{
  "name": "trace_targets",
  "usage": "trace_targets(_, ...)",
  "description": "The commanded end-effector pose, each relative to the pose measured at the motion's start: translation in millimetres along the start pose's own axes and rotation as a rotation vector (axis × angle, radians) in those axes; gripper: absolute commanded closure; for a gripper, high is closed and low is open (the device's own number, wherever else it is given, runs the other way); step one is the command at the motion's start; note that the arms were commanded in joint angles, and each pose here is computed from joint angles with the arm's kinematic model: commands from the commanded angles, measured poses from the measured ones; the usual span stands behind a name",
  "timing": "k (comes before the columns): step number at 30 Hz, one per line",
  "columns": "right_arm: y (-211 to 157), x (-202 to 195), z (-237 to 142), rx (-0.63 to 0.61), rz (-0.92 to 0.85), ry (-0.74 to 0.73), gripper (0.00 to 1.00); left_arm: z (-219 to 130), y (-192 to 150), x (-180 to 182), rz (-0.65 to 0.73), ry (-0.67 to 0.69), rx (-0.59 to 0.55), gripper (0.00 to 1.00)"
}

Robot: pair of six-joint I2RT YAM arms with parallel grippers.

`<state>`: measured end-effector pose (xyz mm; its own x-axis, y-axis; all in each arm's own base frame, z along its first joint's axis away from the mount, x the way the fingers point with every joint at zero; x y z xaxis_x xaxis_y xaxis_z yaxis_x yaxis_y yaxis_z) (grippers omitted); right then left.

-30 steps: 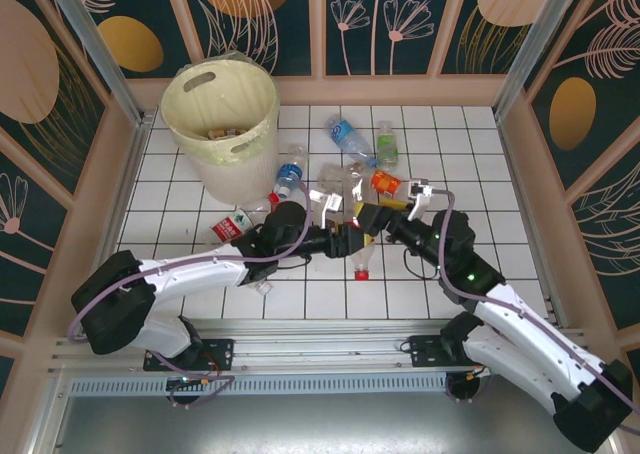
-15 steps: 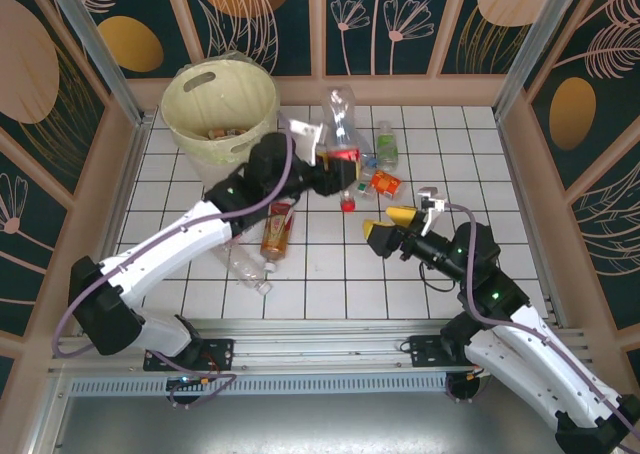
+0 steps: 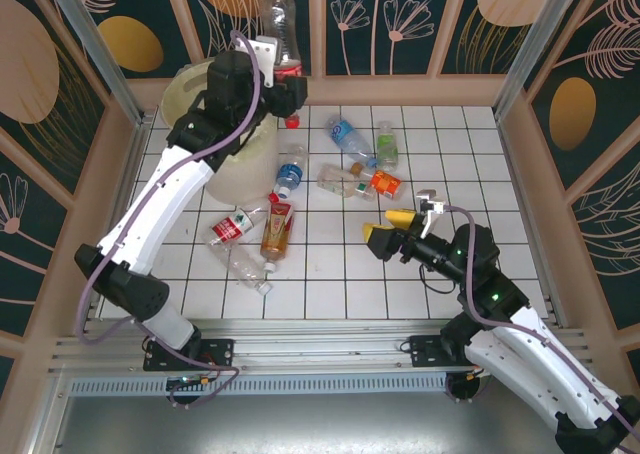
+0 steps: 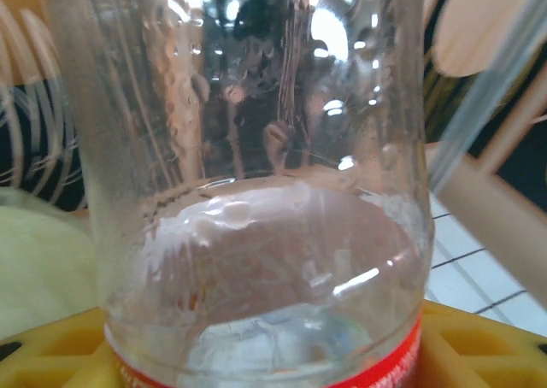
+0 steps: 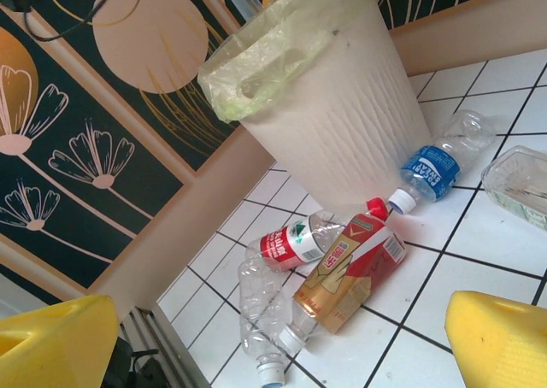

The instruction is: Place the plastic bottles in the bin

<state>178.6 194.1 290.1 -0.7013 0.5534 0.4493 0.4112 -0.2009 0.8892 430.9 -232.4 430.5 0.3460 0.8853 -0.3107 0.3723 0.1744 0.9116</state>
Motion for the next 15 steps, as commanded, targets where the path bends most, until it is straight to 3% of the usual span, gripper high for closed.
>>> trace_targets(1,-4,3,0,-0.001,0.014,0.024,0.01,3,16,42,0.061,0.135,-0.024,0.39)
trace_targets(9,-7,-3,1,0.002,0.026,0.001,0.01,12,23,121,0.12,0.347,-0.047,0.38)
trace_targets(15,-11,-8,4,0.007,0.031,-0.011,0.01,37,-21,157,0.114,0.392,0.061,0.37)
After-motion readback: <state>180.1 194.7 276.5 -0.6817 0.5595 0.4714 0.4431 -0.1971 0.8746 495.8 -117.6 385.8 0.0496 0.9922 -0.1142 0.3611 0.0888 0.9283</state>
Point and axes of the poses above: each hand's point on the last joint's axis, 136 mm out from that joint toward the fingers, its own z axis out along the fingers, its own x axis along the line the jaws close on, y = z × x, the point moved 1 cm from there along -z, back along the fingers, and after that the axes turned 8 degrees about -z, right-handed, at the moved point
